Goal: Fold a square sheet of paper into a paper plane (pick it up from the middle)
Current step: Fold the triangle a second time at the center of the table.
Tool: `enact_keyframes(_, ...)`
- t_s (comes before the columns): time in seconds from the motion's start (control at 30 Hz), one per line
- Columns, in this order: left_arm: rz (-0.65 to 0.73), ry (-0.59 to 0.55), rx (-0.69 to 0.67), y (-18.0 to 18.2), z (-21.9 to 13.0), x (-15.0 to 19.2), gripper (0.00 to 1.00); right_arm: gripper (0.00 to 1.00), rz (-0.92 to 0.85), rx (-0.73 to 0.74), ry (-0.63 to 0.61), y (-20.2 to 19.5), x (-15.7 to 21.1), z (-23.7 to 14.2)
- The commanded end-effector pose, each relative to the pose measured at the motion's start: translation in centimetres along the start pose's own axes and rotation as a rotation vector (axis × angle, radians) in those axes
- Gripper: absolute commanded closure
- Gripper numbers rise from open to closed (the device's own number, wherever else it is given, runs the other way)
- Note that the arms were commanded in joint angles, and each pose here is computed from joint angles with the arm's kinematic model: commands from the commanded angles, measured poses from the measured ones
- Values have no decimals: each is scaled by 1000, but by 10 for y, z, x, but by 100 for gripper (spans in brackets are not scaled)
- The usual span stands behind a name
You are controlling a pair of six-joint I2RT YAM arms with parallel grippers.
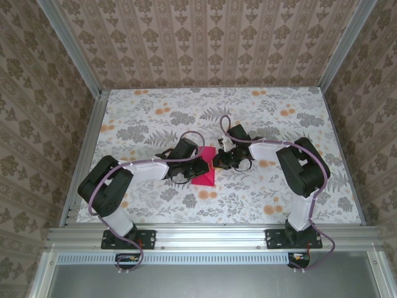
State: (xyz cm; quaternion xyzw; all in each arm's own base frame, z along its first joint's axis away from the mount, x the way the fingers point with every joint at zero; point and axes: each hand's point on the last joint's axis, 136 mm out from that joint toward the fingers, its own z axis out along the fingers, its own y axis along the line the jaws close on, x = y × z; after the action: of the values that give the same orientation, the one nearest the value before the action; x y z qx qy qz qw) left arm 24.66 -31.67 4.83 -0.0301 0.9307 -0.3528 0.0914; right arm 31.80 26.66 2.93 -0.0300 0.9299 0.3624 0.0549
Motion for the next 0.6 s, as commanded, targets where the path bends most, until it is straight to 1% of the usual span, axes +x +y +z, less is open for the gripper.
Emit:
enact_keyframes(0.0, 28, 10, 23, -9, 4, -4, 83, 92, -7, 54, -5, -10, 4, -4)
enact_keyframes(0.57, 27, 29, 22, -10, 12, -4, 82, 92, -21, 57, -9, -9, -4, -1)
